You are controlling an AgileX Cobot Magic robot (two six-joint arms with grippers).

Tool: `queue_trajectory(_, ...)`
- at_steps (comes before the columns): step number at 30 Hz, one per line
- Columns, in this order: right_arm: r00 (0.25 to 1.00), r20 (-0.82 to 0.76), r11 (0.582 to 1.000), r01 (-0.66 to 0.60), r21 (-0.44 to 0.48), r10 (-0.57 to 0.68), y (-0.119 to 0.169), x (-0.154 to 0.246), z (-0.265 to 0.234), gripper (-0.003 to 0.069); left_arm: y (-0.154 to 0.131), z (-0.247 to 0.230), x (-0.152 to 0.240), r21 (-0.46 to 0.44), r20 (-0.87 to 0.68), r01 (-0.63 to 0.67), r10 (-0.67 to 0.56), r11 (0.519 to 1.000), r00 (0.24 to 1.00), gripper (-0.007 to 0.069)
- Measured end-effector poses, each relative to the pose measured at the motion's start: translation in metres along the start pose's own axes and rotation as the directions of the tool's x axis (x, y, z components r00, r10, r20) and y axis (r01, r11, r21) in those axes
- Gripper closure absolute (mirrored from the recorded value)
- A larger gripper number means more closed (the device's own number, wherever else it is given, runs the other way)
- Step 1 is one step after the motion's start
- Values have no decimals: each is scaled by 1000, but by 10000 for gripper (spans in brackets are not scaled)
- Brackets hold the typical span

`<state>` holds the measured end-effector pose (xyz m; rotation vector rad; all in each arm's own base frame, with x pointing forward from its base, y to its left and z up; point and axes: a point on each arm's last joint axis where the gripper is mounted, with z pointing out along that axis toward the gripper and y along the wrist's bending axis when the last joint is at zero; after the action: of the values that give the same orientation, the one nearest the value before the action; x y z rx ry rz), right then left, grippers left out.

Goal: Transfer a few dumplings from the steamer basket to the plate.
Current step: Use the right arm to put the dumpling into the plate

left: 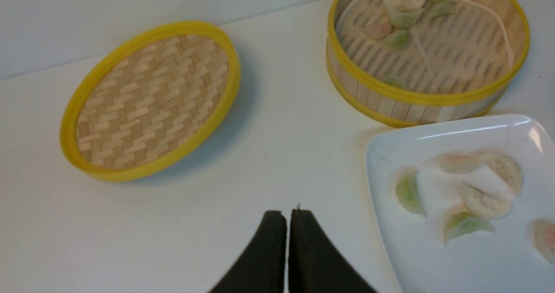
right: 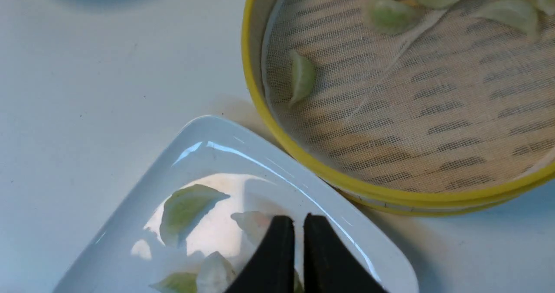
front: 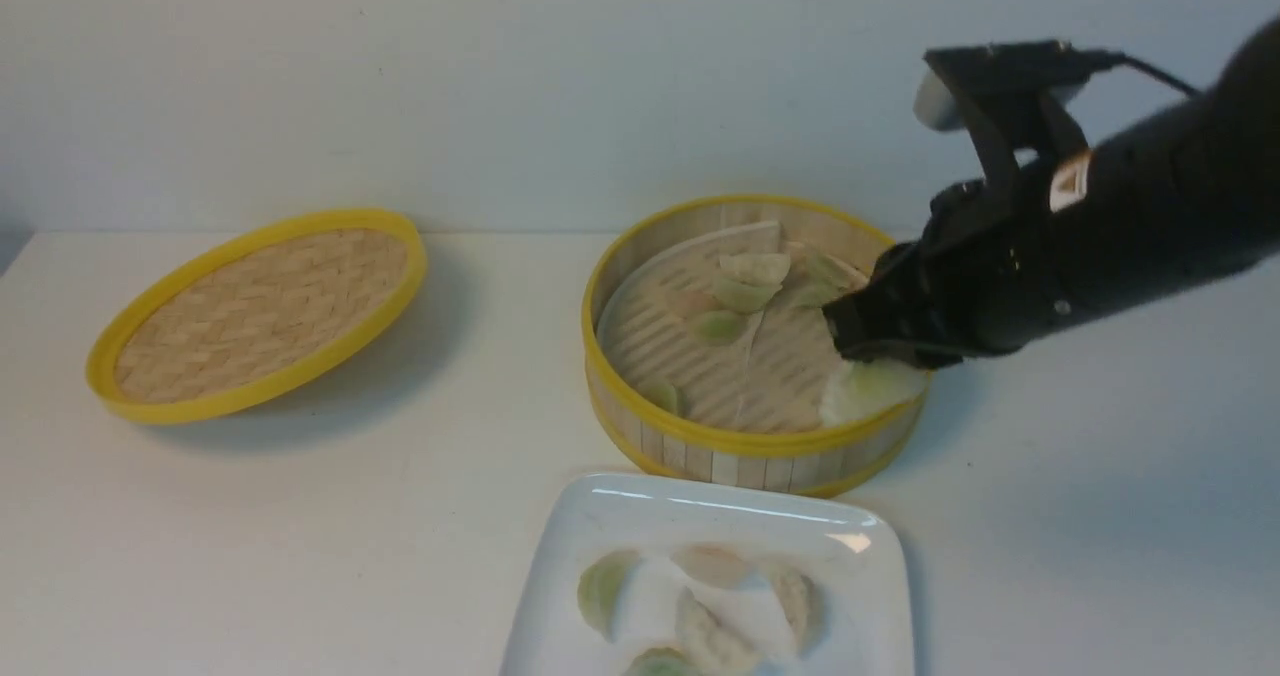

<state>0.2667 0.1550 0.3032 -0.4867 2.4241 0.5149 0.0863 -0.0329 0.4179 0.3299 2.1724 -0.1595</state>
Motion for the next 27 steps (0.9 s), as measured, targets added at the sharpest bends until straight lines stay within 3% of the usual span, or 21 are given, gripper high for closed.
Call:
queue_trajectory(5,998,45,999,-46,18,45,-15,46,29,655,0,0,-2,-5,21,-5,5,1000,1000,631)
queue_trajectory(10,989,127,992,-82,100,69,-32,73,46,655,0,0,-3,-4,28,-6,6,1000,1000,631)
queue_trajectory(17,992,95,983,-97,155,83,-44,90,69,655,1,0,-3,-10,30,-8,9,1000,1000,631)
queue_trajectory(27,996,46,985,-82,151,76,-41,97,79,655,1,0,-3,-13,31,-10,10,1000,999,631)
